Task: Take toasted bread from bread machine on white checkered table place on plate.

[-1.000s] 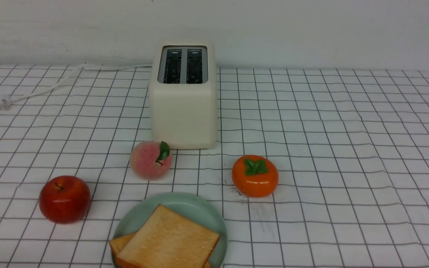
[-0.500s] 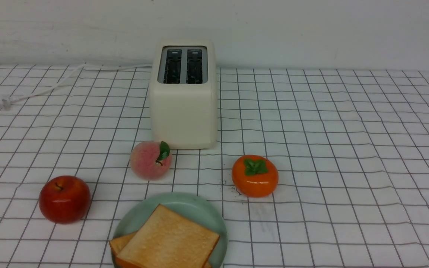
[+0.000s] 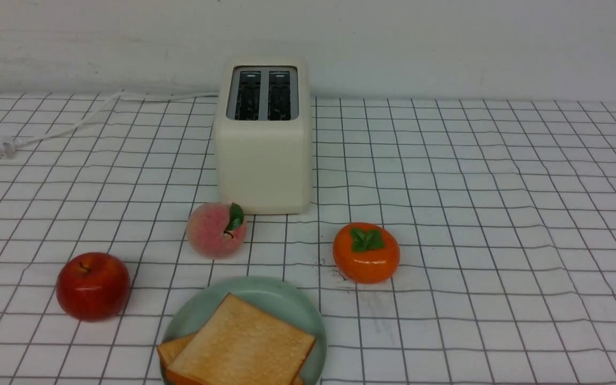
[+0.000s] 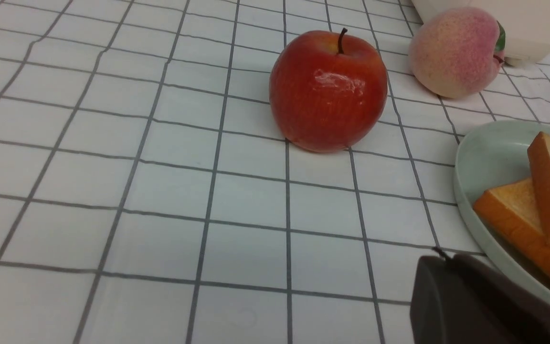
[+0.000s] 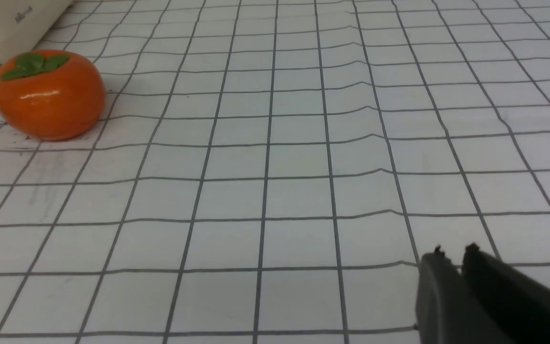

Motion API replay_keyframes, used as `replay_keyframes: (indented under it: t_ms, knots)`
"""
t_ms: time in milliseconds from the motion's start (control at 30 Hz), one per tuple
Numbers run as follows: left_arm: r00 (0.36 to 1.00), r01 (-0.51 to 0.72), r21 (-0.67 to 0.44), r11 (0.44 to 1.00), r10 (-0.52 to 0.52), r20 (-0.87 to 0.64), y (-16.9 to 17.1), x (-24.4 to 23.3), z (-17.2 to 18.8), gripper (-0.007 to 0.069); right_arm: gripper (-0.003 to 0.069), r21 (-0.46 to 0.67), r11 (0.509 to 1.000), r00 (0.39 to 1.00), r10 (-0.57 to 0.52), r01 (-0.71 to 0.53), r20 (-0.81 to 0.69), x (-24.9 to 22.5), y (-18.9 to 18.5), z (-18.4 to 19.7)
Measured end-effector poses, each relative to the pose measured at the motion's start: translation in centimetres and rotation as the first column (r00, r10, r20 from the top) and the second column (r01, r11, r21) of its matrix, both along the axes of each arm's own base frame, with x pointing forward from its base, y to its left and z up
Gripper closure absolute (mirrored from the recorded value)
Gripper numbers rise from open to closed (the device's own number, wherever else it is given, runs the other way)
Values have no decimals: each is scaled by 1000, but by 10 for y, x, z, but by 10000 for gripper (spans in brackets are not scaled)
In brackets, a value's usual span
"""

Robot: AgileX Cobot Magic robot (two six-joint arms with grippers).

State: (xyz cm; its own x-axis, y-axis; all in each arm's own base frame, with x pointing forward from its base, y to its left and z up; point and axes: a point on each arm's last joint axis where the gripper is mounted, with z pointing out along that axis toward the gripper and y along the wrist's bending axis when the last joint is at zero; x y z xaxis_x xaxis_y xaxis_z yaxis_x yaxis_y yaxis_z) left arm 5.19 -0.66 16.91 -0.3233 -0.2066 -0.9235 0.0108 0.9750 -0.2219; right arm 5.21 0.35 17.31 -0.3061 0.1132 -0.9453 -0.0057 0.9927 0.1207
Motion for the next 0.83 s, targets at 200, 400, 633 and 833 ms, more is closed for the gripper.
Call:
replay_keyframes:
  t_ms: [200,400,633,833]
  knots:
    - [1000,0,0,1000,0,0,0,0,0,638,579,-1,1000,1000,0,0,0,0,0,0]
    - [1000,0,2,1000,0,0,0,0,0,638,570,-1,1000,1000,0,0,0,0,0,0]
    - [1000,0,2,1000,0,0,0,0,0,638,561,-1,1000,1000,0,0,0,0,0,0]
    - [1000,0,2,1000,0,0,0,0,0,637,554,-1,1000,1000,0,0,0,0,0,0]
